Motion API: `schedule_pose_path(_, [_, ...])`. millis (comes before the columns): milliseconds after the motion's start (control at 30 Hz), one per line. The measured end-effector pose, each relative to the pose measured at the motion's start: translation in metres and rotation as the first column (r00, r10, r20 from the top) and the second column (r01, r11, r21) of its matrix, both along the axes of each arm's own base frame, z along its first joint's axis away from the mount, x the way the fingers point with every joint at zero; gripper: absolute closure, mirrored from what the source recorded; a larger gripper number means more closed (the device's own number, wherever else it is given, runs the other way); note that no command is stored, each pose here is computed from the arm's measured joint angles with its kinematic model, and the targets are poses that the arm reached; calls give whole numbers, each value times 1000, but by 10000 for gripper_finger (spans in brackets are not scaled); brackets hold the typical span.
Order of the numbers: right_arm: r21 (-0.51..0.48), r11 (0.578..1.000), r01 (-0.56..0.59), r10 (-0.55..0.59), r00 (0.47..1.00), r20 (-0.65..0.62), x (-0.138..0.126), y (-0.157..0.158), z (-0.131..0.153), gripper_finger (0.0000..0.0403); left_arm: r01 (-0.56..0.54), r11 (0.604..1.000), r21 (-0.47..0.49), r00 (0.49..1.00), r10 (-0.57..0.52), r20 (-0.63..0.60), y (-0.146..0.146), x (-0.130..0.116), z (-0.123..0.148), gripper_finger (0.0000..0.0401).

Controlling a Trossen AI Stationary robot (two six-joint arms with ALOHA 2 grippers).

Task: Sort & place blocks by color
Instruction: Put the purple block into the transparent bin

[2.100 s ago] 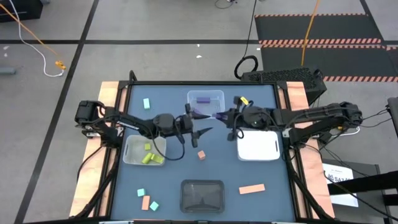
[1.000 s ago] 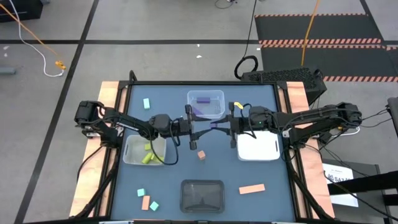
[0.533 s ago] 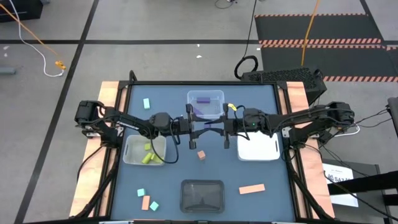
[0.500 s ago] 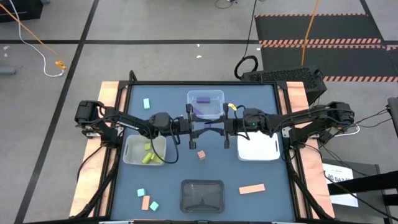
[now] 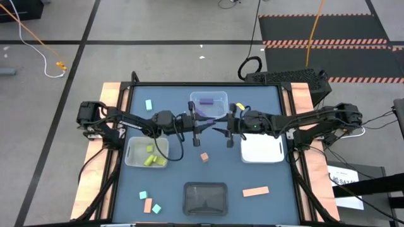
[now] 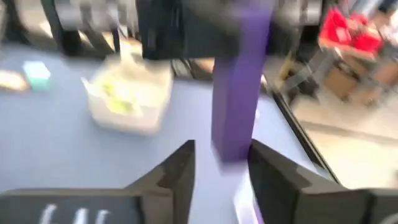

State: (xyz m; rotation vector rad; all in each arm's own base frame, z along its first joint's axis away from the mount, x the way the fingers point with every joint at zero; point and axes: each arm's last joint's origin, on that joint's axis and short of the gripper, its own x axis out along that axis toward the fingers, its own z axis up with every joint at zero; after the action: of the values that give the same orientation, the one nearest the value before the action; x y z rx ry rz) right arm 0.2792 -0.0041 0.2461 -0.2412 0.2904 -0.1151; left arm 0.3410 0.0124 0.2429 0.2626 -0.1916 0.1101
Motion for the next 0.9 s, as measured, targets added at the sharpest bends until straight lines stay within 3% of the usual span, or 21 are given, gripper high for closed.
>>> schedule_pose_path(167, [-61,987,146,-154,977,-149,-24,-4,2,222,-61,998,-29,998,61,10,20,-2,1,344])
schedule_pose_path(300, [-17,971,238,-236,951,-202,-43,-6,7,212,-121,990,-67,993,121,-9,44,-4,-1,343])
schedule_pose_path(467, [73,956,285,-267,943,-197,-57,-7,15,219,-212,964,-159,974,195,-119,76,-9,-14,342])
schedule_pose_path(667, [84,955,285,-268,948,-172,-59,-7,19,227,-267,933,-243,955,222,-198,94,-5,-42,342])
schedule_pose_path(900, [98,952,291,-271,946,-177,-57,-6,17,227,-402,849,-342,906,316,-281,104,1,-77,327])
